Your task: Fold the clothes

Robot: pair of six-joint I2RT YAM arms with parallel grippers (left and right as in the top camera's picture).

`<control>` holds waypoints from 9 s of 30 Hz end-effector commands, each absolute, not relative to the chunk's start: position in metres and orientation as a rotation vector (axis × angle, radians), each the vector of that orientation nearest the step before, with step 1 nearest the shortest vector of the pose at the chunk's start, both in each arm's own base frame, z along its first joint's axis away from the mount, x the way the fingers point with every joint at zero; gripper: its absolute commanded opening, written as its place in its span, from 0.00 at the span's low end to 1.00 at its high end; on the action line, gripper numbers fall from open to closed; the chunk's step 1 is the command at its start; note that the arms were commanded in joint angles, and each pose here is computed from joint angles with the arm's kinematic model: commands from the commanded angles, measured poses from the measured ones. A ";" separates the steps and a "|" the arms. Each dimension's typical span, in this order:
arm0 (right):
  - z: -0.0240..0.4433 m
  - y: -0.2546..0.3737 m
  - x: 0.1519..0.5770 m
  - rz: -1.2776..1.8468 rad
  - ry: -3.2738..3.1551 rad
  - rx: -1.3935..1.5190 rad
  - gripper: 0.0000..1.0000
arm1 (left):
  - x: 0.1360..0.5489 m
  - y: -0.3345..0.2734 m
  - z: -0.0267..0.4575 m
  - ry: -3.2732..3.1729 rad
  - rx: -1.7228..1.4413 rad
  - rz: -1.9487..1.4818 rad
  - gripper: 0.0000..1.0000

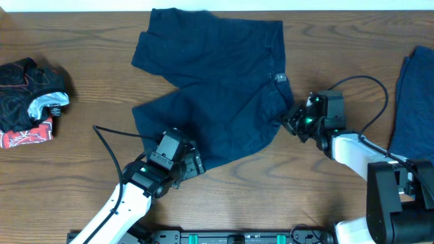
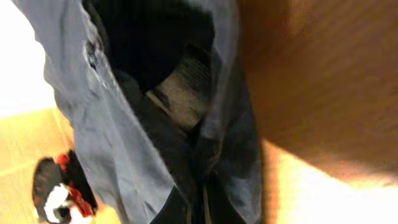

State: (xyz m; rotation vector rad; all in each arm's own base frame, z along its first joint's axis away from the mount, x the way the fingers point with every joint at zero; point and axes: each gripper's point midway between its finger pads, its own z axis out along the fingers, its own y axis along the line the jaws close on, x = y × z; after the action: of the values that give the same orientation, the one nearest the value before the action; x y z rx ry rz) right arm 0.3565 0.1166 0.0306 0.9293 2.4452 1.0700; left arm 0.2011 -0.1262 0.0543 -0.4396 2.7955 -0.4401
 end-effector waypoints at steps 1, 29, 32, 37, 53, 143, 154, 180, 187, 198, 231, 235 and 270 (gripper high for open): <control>0.028 0.104 0.362 1.044 2.412 0.990 0.01 | 0.198 -0.123 0.053 2.804 -0.538 -0.428 0.82; 0.033 0.106 0.366 1.060 2.399 0.920 0.01 | 0.169 -0.051 -0.008 2.560 -1.369 -0.127 0.98; 0.033 0.106 0.366 1.063 2.400 0.919 0.01 | 0.174 -0.037 -0.011 2.503 -1.473 -0.100 0.98; 0.033 0.106 0.366 1.063 2.400 0.918 0.01 | 0.189 -0.034 -0.015 2.480 -1.504 -0.168 0.89; 0.033 0.098 0.369 1.025 2.392 0.885 0.01 | 0.214 -0.056 -0.025 2.503 -1.461 -0.329 0.06; 0.225 0.002 0.278 -0.044 2.376 0.800 0.01 | 0.295 -0.107 0.260 2.246 -0.279 -0.107 0.06; 0.202 -0.036 0.311 0.006 2.461 0.870 0.01 | 0.347 -0.104 0.249 2.271 -0.265 0.032 0.06; 0.145 -0.054 0.385 -0.014 2.622 0.912 0.01 | 0.441 -0.114 0.200 2.216 -0.231 0.018 0.07; 0.146 -0.055 0.400 0.007 2.568 0.909 0.01 | 0.466 -0.125 0.186 2.175 -0.238 -0.011 0.12; 0.172 -0.051 0.449 0.132 2.383 0.807 0.99 | 0.487 -0.137 0.145 2.211 -0.215 -0.068 0.98; 0.148 -0.030 0.403 0.214 2.620 0.807 0.99 | 0.398 -0.248 0.058 2.609 0.237 -0.351 0.48; 0.153 -0.025 0.402 0.246 2.619 0.795 0.99 | 0.399 -0.260 0.042 2.626 0.260 -0.422 0.47; 0.229 -0.012 0.363 0.328 2.502 0.693 0.99 | 0.411 -0.244 0.031 2.708 0.242 -0.359 0.06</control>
State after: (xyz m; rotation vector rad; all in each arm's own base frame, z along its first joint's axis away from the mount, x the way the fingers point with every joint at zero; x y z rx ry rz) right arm 0.3626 -0.0141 0.2180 0.7332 2.5231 0.3238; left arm 0.4144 -0.2384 0.0346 0.2180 2.6913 -0.3453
